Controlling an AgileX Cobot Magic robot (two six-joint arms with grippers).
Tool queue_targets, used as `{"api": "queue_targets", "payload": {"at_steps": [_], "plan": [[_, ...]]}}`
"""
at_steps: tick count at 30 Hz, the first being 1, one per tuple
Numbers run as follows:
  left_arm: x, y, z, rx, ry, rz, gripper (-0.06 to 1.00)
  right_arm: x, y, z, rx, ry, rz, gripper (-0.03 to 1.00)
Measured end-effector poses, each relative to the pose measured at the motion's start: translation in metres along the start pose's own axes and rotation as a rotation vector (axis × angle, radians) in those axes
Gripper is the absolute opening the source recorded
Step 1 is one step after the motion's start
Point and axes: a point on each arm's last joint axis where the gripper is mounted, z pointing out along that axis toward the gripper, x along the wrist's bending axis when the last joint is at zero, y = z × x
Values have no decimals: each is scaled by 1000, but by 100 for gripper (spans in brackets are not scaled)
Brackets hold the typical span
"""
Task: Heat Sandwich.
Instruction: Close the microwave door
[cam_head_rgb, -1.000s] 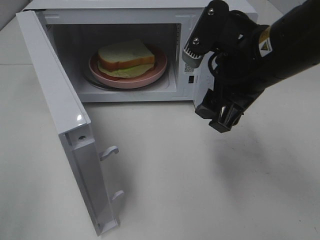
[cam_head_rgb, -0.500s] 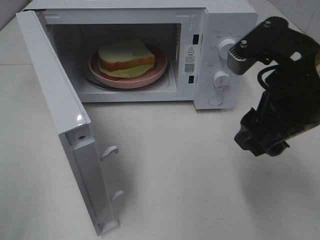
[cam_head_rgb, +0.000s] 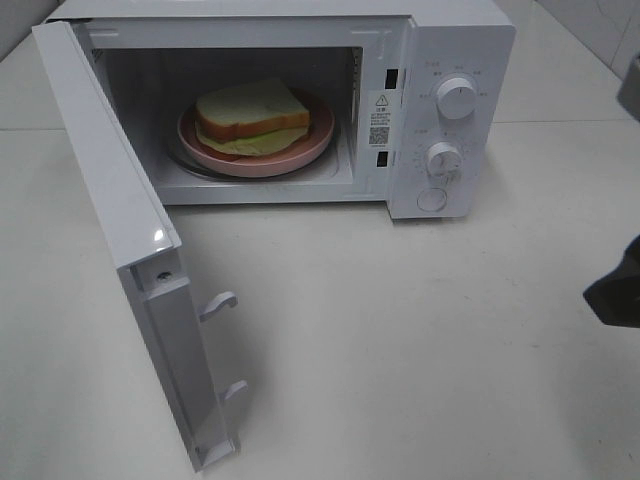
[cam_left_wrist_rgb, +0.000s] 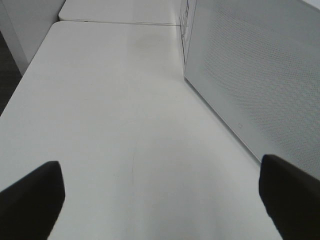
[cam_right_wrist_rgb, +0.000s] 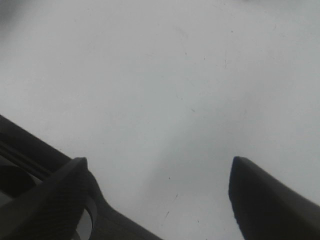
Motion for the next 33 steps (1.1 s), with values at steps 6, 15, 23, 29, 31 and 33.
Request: {"api": "queue_targets", "payload": {"at_steps": [6, 15, 23, 29, 31, 33], "plan": [[0, 0, 0, 0, 0, 0, 99, -4, -17, -17, 10, -8, 38, 75], [0, 0, 0, 0, 0, 0, 99, -9, -44, -41, -30, -16, 93, 75], [0, 0, 0, 0, 0, 0, 99, -21, -71, -40, -52, -94, 241, 75], [0, 0, 0, 0, 0, 0, 99, -24, -94, -37, -127, -164, 336, 75], [0, 0, 0, 0, 0, 0, 99, -24, -97, -37, -142, -174, 349, 75], [0, 0, 0, 0, 0, 0, 99, -23, -107, -37, -174, -199, 381, 75]]}}
